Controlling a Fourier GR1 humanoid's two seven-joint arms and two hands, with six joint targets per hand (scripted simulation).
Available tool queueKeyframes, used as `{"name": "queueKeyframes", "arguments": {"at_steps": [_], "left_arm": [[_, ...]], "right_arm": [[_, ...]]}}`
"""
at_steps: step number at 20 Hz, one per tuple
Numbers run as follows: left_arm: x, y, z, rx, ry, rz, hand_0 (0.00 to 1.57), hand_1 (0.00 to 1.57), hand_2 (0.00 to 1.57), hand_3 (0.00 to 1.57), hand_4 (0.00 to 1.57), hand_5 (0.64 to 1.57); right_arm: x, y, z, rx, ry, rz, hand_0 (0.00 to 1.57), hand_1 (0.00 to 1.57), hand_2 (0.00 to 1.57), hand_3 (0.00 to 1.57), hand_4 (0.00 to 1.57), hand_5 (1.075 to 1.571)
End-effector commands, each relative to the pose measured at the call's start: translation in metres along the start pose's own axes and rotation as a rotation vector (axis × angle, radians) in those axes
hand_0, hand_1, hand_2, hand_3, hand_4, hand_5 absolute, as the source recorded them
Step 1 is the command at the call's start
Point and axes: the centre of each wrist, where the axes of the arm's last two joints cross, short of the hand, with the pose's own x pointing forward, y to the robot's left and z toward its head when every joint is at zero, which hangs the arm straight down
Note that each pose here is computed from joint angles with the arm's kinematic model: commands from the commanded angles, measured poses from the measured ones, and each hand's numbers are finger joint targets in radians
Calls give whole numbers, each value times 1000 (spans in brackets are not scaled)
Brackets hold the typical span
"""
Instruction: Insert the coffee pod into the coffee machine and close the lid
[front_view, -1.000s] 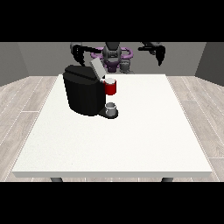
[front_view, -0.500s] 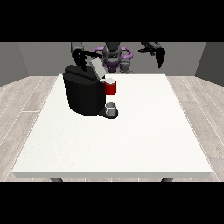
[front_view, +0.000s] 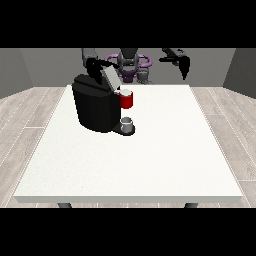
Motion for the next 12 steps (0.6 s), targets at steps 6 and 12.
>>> {"name": "queueKeyframes", "arguments": {"at_steps": [6,12], "left_arm": [[16,7,-7,7,-2,-40,0,0,0,0,0,1571],[-1,17,1,46,23,-27,0,0,0,0,0,1571]], "right_arm": [[4,11,-16,37,-7,21,0,0,0,0,0,1571],[13,39,-20,96,-11,32,0,0,0,0,114,1571]]}}
